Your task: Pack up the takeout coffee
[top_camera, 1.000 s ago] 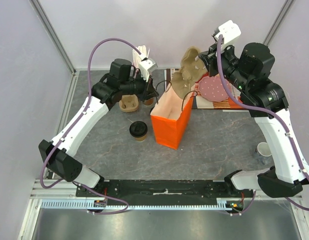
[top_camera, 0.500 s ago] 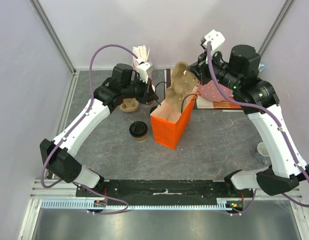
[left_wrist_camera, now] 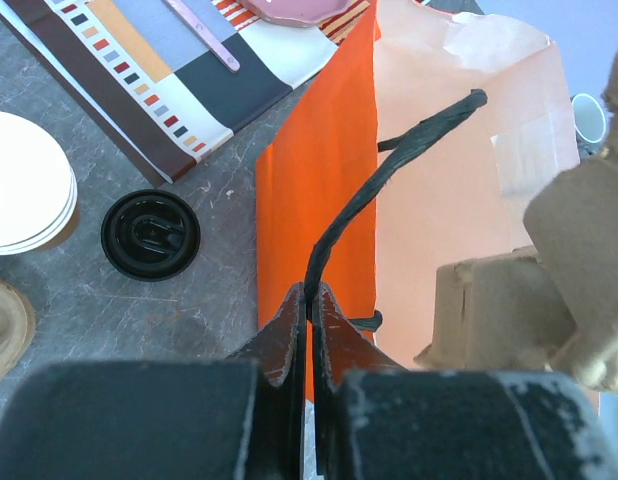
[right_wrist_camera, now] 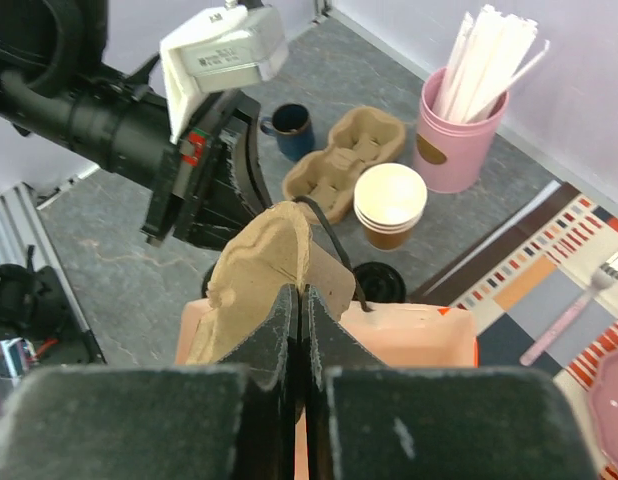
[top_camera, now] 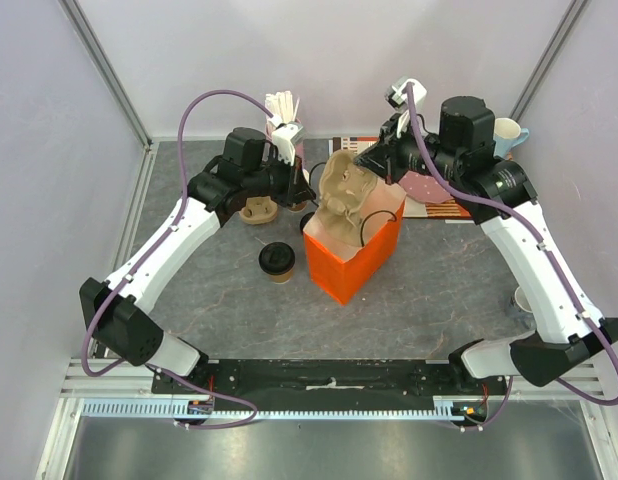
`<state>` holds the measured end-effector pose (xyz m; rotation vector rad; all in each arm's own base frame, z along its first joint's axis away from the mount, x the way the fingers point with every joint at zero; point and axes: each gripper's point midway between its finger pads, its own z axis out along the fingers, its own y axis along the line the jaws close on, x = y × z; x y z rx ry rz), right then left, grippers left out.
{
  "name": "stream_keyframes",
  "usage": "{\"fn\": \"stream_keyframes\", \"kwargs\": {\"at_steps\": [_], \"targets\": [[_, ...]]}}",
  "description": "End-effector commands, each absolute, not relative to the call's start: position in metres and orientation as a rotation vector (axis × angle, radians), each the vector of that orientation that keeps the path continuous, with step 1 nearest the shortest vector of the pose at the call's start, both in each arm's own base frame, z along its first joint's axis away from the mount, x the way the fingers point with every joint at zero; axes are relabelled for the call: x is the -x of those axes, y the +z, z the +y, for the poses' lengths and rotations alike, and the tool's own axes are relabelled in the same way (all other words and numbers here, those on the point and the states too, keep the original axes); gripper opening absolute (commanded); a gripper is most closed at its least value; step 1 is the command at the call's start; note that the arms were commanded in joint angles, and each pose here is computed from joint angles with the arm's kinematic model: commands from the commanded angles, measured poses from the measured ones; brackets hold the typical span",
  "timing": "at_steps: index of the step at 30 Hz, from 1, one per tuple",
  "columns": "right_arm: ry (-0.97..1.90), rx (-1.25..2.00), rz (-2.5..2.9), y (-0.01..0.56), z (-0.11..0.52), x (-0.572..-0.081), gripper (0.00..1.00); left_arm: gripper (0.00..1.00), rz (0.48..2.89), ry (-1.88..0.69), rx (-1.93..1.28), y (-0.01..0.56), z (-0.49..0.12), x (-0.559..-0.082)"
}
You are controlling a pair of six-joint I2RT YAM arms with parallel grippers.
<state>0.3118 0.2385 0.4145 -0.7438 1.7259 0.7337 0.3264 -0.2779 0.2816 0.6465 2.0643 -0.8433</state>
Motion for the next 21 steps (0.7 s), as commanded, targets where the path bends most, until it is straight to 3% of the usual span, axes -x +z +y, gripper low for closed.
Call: {"fn": "stream_keyframes", "kwargs": {"at_steps": [1, 21], "targets": [[0.851, 0.713, 1.589, 0.463, 0.249, -0.301, 0.00, 0.02, 2.007, -0.846, -0.629, 0.301, -0.277, -0.327], [0.509, 0.363, 1.714, 0.442, 0.199, -0.358, 0.00, 0.02, 1.984, -0.867, -0.642, 0.309, -0.279, -0.323]]}}
